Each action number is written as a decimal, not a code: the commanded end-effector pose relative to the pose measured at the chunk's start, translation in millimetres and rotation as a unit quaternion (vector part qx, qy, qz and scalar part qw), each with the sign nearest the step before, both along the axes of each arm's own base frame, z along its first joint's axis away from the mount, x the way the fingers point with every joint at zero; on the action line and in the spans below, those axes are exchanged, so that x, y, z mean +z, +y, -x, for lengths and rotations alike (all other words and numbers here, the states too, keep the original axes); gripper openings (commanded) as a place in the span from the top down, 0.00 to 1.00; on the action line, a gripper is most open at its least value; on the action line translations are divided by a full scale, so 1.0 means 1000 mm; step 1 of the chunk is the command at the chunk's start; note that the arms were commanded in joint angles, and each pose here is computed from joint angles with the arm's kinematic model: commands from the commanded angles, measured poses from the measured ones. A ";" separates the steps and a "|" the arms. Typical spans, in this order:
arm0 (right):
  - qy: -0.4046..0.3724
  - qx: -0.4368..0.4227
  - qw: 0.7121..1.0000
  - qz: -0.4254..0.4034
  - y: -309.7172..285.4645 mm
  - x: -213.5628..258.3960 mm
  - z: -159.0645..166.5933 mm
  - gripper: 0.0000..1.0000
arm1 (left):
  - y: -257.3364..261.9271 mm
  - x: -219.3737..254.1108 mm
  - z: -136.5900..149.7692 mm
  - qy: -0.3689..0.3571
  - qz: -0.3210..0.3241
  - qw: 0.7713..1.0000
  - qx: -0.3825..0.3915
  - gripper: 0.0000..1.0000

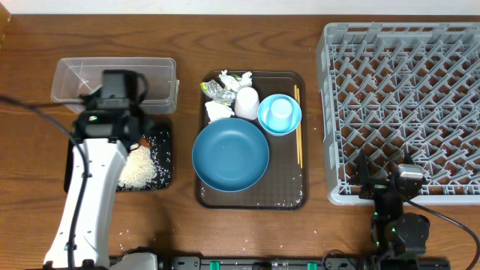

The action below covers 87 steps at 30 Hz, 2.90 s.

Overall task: Sort waste into correct bins and load items into the dishwasher rack
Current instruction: 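Carry the carrot left and lower it onto the black tray, then open the left gripper to drop the carrot onto the rice, then move the right gripper over the light-blue cup on the brown tray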

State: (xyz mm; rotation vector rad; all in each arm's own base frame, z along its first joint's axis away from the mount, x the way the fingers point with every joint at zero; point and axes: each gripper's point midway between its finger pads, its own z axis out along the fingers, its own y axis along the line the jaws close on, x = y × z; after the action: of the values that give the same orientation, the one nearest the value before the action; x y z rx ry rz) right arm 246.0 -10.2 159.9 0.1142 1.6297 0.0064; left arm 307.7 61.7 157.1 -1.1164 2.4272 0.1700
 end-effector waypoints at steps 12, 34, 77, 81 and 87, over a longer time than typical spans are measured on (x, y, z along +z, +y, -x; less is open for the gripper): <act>0.004 -0.012 1.000 0.001 -0.005 -0.002 0.000 0.01 | 0.025 -0.079 0.037 0.038 0.068 0.980 0.185 0.73; 0.004 -0.012 1.000 0.001 -0.005 -0.002 0.000 0.01 | -0.006 -0.059 0.009 -0.020 0.133 0.989 0.057 0.56; -0.077 0.087 0.982 -0.146 0.028 0.040 0.001 0.01 | -0.049 0.065 0.037 -0.221 0.164 0.958 -0.081 0.02; -0.085 0.183 0.926 -0.320 0.058 0.062 0.010 0.01 | -0.049 0.065 0.037 -0.221 0.164 0.958 -0.081 0.02; -0.122 0.229 0.884 -0.390 0.065 0.092 0.021 0.01 | -0.045 0.066 0.037 -0.223 0.155 0.960 -0.075 0.01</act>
State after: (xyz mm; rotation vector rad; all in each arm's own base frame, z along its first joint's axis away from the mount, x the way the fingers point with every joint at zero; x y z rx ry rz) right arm 230.9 45.1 246.0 0.2871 1.2967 0.8361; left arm 268.1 12.9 211.6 -0.9693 2.1865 -0.4915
